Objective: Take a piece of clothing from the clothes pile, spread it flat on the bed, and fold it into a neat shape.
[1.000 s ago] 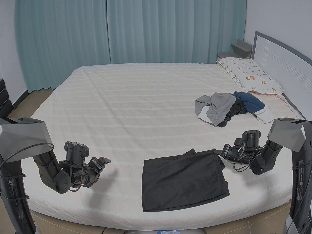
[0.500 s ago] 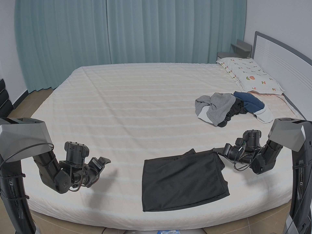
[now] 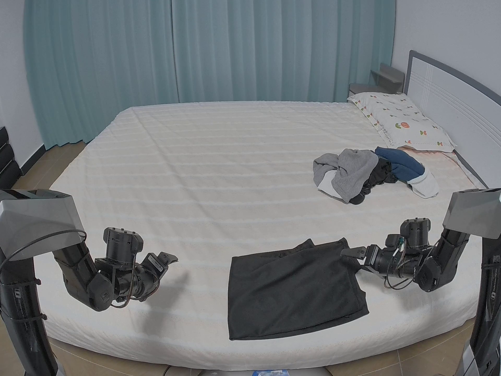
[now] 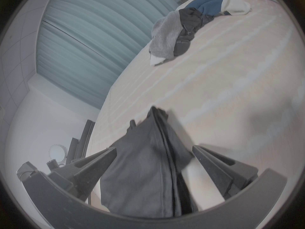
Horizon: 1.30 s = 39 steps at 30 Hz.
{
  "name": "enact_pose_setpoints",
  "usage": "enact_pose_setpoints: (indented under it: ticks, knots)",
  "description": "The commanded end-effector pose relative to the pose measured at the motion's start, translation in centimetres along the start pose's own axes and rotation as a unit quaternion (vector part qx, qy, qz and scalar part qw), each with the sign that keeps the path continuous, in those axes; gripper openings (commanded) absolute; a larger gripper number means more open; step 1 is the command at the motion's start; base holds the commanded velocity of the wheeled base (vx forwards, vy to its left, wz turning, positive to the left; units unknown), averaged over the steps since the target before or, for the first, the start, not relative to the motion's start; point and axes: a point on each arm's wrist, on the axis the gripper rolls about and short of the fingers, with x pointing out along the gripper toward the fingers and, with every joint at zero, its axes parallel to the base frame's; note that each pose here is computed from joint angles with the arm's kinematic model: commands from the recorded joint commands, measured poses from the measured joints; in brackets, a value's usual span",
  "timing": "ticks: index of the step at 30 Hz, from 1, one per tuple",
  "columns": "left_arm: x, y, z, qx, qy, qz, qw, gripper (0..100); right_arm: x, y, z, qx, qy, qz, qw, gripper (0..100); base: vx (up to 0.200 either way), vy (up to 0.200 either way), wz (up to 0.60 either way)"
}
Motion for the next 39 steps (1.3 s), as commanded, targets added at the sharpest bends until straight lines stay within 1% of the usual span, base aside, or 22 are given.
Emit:
enact_pose_setpoints:
  ticks: [1,5,8,12,17,22,23,30,34,39]
  knots:
    - [0.0,0.0,0.0,0.0,0.0,0.0,1.0,100,-3.7,1.1,-2.6,-0.014,0.03,0.018,0.9993,100,0.0,0.0,0.0]
    - [0.0,0.0,0.0,0.0,0.0,0.001,1.0,100,-5.6,1.1,-4.8,-0.025,0.046,0.033,0.9981,100,0.0,0.0,0.0]
    - [0.0,0.0,0.0,0.0,0.0,0.0,1.0,100,-5.9,0.9,-6.2,-0.031,0.061,0.033,0.9971,100,0.0,0.0,0.0]
    - [0.0,0.0,0.0,0.0,0.0,0.001,1.0,100,-5.8,1.0,-6.8,-0.038,0.066,0.038,0.9963,100,0.0,0.0,0.0]
    - [0.0,0.0,0.0,0.0,0.0,0.001,1.0,100,-5.4,0.7,-7.4,-0.039,0.077,0.034,0.9957,100,0.0,0.0,0.0]
    - [0.0,0.0,0.0,0.0,0.0,0.0,1.0,100,-5.6,0.3,-7.7,-0.056,0.082,0.026,0.9948,100,0.0,0.0,0.0]
    - [0.0,0.0,0.0,0.0,0.0,0.001,1.0,100,-5.6,0.3,-7.8,-0.056,0.082,0.025,0.9947,0,0.0,0.0,0.0]
    - [0.0,0.0,0.0,0.0,0.0,0.001,1.0,100,-6.1,0.1,-8.0,-0.066,0.086,0.019,0.9939,0,0.0,0.0,0.0]
    - [0.0,0.0,0.0,-0.001,-0.001,0.0,1.0,100,-6.8,-0.2,-8.4,-0.061,0.093,0.01,0.9938,0,0.0,0.0,0.0]
    - [0.0,0.0,0.0,-0.001,-0.001,0.0,1.0,100,-7.6,-0.7,-8.1,-0.059,0.072,0.007,0.9957,0,0.0,0.0,0.0]
